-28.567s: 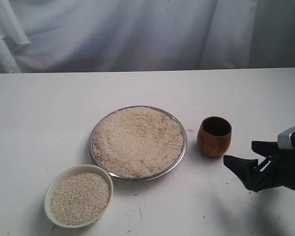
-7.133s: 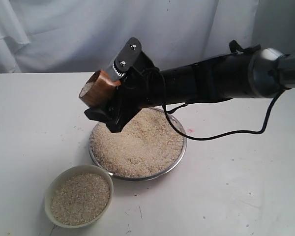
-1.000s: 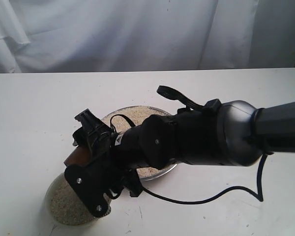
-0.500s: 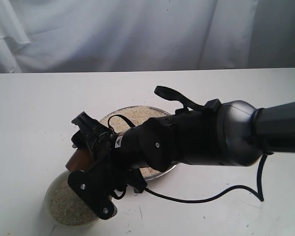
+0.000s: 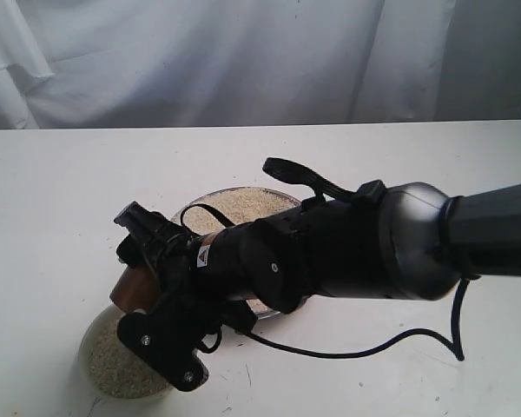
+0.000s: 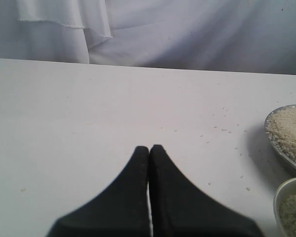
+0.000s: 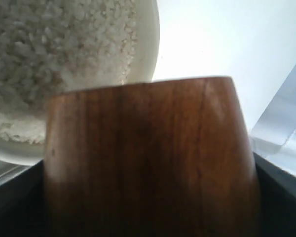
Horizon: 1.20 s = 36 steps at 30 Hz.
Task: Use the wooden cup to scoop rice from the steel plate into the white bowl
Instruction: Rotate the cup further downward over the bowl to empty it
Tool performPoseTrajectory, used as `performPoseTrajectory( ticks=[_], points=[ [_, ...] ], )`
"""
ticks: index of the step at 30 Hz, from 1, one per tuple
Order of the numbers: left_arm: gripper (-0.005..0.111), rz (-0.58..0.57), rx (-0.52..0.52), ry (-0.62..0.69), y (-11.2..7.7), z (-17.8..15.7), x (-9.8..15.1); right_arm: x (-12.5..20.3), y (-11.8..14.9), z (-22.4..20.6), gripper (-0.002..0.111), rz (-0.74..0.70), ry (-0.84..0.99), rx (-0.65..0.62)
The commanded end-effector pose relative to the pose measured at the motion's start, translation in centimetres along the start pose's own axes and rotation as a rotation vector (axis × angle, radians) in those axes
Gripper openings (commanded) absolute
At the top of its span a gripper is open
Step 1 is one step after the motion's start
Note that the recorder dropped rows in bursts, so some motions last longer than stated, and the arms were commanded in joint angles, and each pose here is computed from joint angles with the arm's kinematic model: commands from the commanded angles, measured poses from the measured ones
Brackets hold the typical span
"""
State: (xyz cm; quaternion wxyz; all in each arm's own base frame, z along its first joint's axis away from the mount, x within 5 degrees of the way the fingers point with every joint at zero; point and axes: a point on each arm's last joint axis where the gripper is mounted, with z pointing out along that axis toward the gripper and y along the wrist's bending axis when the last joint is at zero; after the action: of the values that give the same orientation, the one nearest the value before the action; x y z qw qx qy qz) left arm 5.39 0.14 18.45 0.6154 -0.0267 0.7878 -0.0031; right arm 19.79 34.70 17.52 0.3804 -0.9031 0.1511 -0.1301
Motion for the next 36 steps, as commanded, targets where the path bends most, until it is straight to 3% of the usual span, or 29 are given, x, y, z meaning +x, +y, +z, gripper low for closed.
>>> performPoseTrajectory(
  ticks=[1,18,36],
  points=[
    [0.000,0.002,0.003,-0.013,0.0,0.0,0.0,0.0,-0.7,-0.3,0.000,-0.020,0.021,0.052],
    [0.000,0.002,0.003,-0.013,0.0,0.0,0.0,-0.9,-0.9,-0.3,0.000,-0.132,0.009,0.057],
    [0.000,0.002,0.003,-0.013,0.0,0.0,0.0,-1.0,-1.9,-0.5,0.000,-0.220,0.052,0.160]
  ],
)
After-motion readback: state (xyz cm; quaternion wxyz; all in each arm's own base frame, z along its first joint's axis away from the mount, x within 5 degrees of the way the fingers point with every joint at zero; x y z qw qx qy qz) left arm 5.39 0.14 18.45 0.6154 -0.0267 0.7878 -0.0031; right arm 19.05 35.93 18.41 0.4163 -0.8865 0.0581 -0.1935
